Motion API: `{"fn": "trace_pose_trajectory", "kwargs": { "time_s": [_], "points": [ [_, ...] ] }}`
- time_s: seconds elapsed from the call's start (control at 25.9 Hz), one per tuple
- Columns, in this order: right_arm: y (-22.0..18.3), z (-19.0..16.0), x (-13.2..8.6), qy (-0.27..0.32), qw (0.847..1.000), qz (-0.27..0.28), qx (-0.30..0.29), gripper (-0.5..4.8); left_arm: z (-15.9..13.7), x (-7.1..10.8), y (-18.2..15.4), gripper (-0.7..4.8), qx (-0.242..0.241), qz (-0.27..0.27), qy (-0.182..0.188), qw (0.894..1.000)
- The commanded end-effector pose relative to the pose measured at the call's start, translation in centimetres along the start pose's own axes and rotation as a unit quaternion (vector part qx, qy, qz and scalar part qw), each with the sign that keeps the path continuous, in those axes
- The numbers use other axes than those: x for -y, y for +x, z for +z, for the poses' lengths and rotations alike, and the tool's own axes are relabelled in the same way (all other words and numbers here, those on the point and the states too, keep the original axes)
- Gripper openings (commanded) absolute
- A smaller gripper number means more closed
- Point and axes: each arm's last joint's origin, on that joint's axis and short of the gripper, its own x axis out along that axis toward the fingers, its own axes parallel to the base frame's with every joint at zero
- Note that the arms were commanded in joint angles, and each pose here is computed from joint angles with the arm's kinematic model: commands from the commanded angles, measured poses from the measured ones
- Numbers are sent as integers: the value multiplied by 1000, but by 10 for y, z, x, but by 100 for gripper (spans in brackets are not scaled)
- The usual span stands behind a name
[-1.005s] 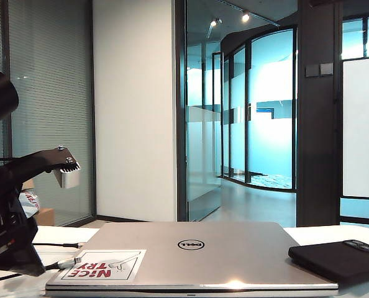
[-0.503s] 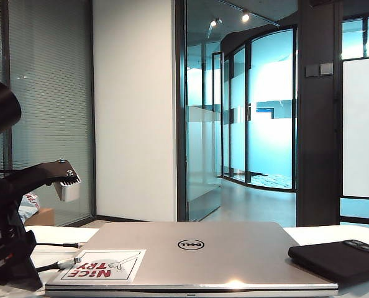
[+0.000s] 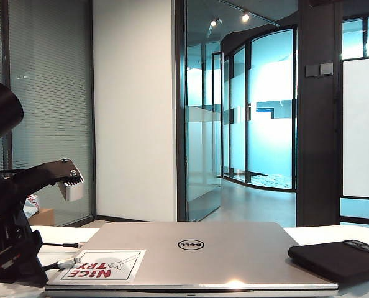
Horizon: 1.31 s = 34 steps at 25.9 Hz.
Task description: Pick up the charging cable and the phone, plug the charging cable into the charging port on the phone, and finally place them back on the table.
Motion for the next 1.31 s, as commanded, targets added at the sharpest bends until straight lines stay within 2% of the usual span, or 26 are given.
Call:
{"fn": "trace_pose_trajectory", "kwargs": {
  "time_s": [0.04, 0.31, 0.35, 0.39, 0.43, 0.46, 0.5, 0.54, 0.58, 0.77, 1.08, 1.16, 1.2, 1.31],
  "points": [
    [-1, 3, 0, -3, 1000, -1, 12, -2, 1, -1, 2, 479, 8, 2, 3, 1000],
    [-1, 3, 0, -2, 1000, -1, 12, -2, 0, 2, 9, 479, 6, -1, 5, 1000],
    [-1, 3, 0, -2, 1000, -1, 12, -2, 0, 2, 8, 463, 6, -1, 5, 1000],
    [-1, 3, 0, -2, 1000, -1, 12, -2, 0, 3, 9, 422, 7, -2, 5, 1000],
    [-1, 3, 0, -2, 1000, -1, 12, -2, 1, 4, 9, 357, 8, -3, 6, 1000],
    [-1, 3, 0, -2, 1000, -1, 12, -2, 3, 5, 9, 228, 9, -5, 8, 1000],
    [-1, 3, 0, -2, 1000, -1, 12, -2, 4, 6, 9, 142, 12, -6, 10, 1000],
    [-1, 3, 0, -2, 1000, -1, 12, -2, 6, 9, 9, 9, 16, -8, 16, 1000],
    [-1, 3, 0, -2, 1000, -1, 12, -2, 8, 10, 9, -5, 19, -8, 19, 1000],
    [-1, 3, 0, -2, 1000, -1, 12, -2, 18, 12, 7, -6, 48, 1, 33, 998],
    [-1, 3, 0, -2, 1000, -1, 12, -2, 34, 3, -24, -6, 88, 30, 20, 995],
    [-1, 3, 0, -2, 1000, -1, 12, -2, 40, -1, -36, -6, 110, 44, -5, 993],
    [-1, 3, 0, -2, 1000, -1, 12, -2, 46, -4, -50, -6, 137, 57, -43, 988],
    [-1, 3, 0, -2, 1000, -1, 12, -2, 53, -8, -69, -6, 177, 71, -97, 977]
  ]
}}
